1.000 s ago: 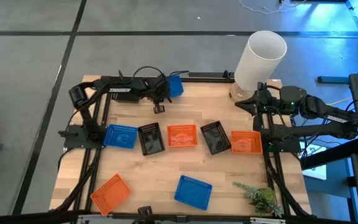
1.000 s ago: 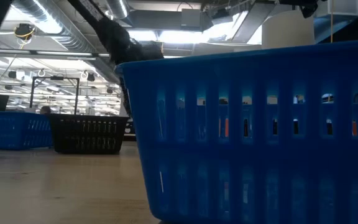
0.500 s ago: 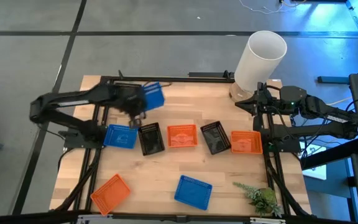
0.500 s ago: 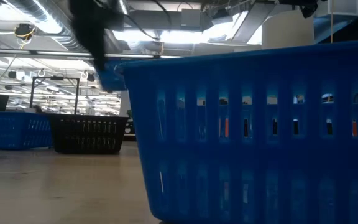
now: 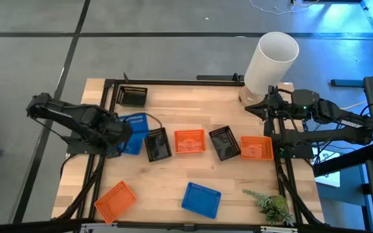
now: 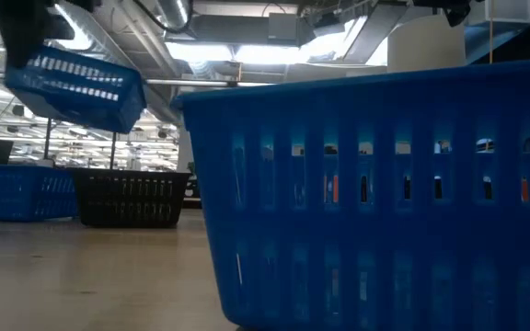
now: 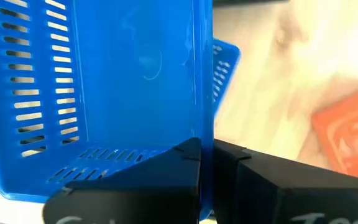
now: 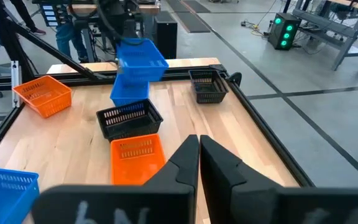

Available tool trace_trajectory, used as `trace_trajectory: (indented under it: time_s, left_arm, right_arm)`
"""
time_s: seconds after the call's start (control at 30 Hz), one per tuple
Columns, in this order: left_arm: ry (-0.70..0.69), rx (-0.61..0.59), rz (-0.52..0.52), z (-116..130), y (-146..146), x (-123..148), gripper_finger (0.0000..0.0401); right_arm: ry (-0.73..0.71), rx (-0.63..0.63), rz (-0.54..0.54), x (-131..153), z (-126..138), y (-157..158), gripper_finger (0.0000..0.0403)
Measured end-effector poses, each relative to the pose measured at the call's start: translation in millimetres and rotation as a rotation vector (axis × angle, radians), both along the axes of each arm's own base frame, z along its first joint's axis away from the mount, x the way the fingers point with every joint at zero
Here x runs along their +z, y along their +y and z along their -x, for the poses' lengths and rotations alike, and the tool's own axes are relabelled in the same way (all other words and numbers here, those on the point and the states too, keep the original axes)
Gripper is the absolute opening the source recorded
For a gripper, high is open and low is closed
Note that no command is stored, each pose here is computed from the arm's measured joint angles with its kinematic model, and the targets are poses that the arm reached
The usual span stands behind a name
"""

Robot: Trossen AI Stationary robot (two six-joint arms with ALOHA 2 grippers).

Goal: Stack baskets by color
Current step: Stack the top right blue bin on the middle left blue bin

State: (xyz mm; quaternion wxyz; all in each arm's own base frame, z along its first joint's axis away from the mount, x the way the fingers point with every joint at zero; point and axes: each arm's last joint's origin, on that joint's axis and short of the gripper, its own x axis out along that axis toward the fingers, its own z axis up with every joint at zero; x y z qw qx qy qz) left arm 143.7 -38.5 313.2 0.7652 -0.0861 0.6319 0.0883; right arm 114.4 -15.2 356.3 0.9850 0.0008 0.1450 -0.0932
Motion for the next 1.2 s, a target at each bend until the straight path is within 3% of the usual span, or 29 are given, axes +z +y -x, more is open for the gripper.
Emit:
trace_trajectory:
  time_s: [0.37, 0.53, 0.77, 0.97, 1.2]
  left_arm:
    - [0.111, -0.113, 0.019, 10, -25, -41, 0.0]
    - [0.199, -0.145, -0.009, 18, -25, -66, 0.0]
    - [0.13, -0.225, -0.001, 12, -29, -86, 0.0]
    - [0.067, -0.152, -0.042, 8, -28, -89, 0.0003]
    - [0.042, -0.093, -0.029, 6, -29, -89, 0.0041]
  right_arm:
    - [0.062, 0.196, -0.073, -6, 1, 6, 0.0016]
    - [0.062, 0.205, -0.08, -6, 1, 6, 0.0016]
    - [0.061, 0.207, -0.08, -6, 2, 7, 0.0016]
    - [0.061, 0.206, -0.082, -6, 2, 7, 0.0016]
    - [0.059, 0.198, -0.104, -6, 2, 7, 0.0016]
